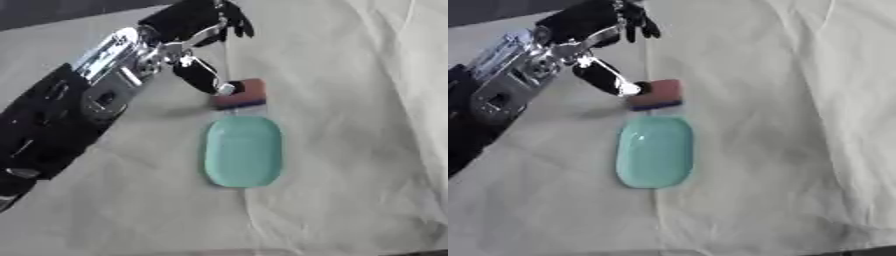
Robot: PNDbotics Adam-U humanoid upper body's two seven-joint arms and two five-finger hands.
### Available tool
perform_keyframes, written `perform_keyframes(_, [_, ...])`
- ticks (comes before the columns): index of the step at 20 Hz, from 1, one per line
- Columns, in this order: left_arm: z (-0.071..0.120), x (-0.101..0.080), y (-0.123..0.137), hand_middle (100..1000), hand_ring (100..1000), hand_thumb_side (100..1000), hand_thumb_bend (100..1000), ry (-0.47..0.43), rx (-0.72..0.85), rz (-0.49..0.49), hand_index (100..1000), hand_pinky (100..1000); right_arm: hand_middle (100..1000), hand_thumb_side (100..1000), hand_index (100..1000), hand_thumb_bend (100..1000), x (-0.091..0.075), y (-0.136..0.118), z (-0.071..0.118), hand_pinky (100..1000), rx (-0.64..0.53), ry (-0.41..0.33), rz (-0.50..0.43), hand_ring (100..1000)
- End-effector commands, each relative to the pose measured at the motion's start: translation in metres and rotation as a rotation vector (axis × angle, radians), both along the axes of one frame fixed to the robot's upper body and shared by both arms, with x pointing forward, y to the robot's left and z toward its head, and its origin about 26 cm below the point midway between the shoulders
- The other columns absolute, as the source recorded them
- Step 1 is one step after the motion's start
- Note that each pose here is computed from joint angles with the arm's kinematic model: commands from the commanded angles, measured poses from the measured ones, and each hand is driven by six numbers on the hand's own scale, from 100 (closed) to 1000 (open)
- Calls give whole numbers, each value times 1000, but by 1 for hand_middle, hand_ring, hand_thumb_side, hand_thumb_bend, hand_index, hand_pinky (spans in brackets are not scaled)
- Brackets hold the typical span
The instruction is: Pick up objects on the table and place them in the box.
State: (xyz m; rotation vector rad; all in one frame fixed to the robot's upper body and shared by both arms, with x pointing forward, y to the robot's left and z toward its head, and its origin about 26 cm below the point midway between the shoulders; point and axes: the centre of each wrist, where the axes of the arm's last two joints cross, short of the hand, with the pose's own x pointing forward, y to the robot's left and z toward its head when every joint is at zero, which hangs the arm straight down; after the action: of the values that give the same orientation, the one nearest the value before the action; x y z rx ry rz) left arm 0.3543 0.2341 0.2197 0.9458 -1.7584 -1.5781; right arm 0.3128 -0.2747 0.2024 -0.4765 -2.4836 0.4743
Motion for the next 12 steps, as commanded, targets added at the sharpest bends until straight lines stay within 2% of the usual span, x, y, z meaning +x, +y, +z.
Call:
perform_keyframes(1, [1, 2, 5, 622, 578, 338, 472, -10, 19, 16, 784, 426, 857, 476, 858, 100, -1, 3, 9, 395, -3, -34, 13, 606])
perform_keyframes(12, [-18, 7, 14, 619, 574, 366, 435, 29, 26, 45, 782, 425, 857, 477, 856, 100, -1, 6, 11, 396, 1, -41, 26, 606])
